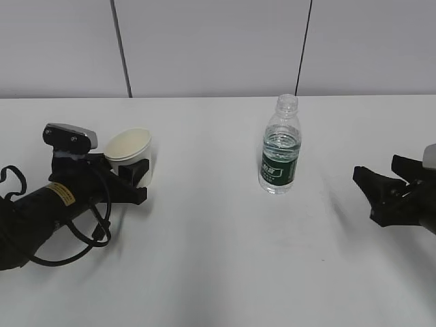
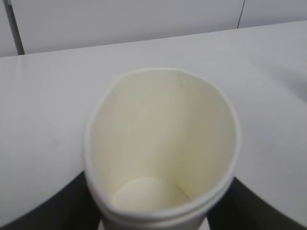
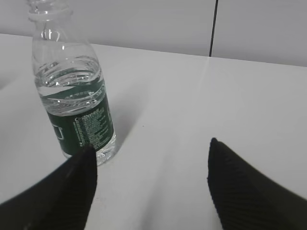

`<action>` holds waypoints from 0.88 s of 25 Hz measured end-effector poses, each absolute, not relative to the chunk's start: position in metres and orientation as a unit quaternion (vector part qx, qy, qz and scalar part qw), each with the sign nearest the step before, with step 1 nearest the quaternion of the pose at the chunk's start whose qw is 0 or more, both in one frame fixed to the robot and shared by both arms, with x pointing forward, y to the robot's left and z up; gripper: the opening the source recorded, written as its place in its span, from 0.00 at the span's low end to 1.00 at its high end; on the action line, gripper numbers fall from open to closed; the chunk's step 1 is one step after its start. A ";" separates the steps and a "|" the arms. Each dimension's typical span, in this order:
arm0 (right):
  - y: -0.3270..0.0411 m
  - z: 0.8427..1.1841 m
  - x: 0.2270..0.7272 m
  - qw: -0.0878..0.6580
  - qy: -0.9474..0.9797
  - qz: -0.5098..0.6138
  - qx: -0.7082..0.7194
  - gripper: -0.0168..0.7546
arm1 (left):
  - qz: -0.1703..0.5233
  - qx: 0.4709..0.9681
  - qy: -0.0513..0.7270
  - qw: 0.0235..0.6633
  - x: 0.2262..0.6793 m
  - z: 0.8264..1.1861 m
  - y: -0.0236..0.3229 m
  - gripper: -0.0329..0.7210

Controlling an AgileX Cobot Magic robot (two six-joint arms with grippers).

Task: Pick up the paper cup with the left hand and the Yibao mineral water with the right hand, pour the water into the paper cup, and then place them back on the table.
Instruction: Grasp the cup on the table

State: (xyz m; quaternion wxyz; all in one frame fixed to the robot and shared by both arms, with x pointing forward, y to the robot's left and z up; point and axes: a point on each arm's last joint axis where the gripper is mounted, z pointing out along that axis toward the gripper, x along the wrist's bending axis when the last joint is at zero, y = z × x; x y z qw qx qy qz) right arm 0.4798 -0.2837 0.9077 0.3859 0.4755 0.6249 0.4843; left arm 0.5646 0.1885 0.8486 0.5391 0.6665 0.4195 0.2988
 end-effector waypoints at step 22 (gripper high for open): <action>-0.280 0.907 0.479 0.373 0.636 0.492 0.463 0.77 | 0.296 0.669 0.415 0.541 0.564 0.849 0.188 0.58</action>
